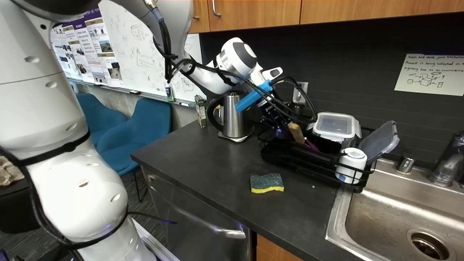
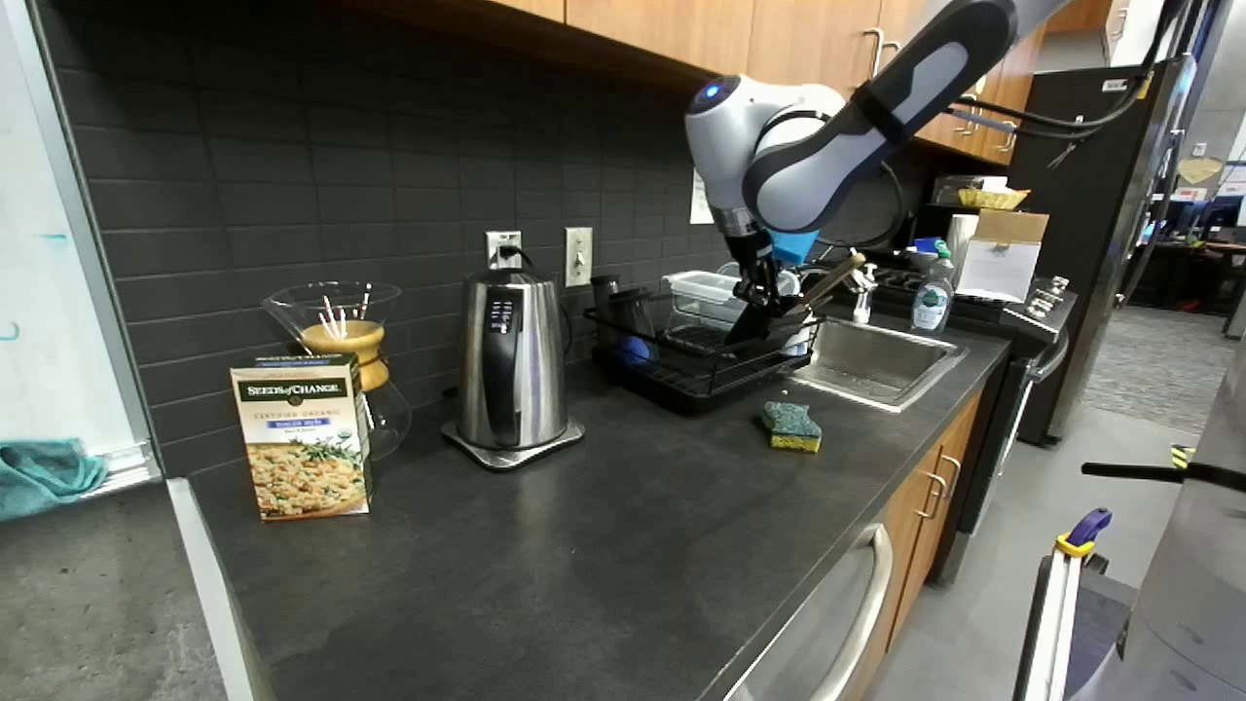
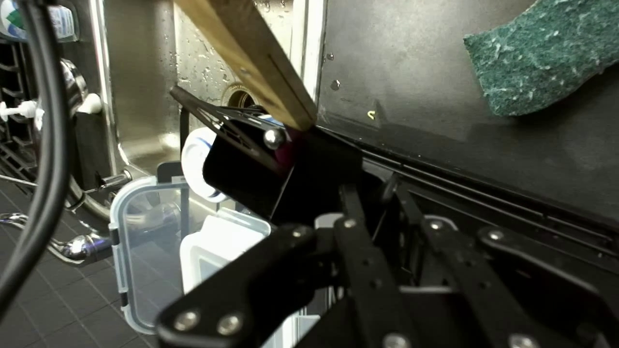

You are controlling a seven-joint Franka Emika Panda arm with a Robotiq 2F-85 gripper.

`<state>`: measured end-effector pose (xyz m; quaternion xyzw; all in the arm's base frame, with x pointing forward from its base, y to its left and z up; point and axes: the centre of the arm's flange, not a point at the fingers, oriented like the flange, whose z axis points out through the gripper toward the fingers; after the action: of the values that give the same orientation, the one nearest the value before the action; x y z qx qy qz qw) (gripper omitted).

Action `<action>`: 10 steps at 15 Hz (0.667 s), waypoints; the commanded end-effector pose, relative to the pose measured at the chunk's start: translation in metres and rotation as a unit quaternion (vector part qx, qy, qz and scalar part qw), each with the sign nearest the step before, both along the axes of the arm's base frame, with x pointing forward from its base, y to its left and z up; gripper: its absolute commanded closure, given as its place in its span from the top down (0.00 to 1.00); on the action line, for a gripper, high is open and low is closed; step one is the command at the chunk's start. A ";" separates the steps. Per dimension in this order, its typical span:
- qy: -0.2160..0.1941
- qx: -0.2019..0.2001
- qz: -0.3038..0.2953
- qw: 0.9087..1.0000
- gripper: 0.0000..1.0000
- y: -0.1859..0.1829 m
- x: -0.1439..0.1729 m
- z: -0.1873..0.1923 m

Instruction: Remove one fork from the dish rack and put it on the counter.

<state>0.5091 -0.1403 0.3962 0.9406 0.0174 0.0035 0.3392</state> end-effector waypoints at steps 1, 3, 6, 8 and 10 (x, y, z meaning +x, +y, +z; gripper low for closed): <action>-0.001 -0.015 -0.003 1.000 0.52 0.004 -0.002 0.002; -0.001 -0.015 -0.004 1.000 0.65 0.005 -0.003 0.001; -0.001 -0.015 -0.007 1.000 0.80 0.006 -0.005 -0.001; 0.001 -0.015 -0.009 1.000 0.80 0.007 -0.007 -0.002; 0.002 -0.014 -0.011 1.000 0.74 0.007 -0.009 -0.003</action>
<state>0.5071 -0.1374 0.3925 0.9403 0.0114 -0.0011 0.3402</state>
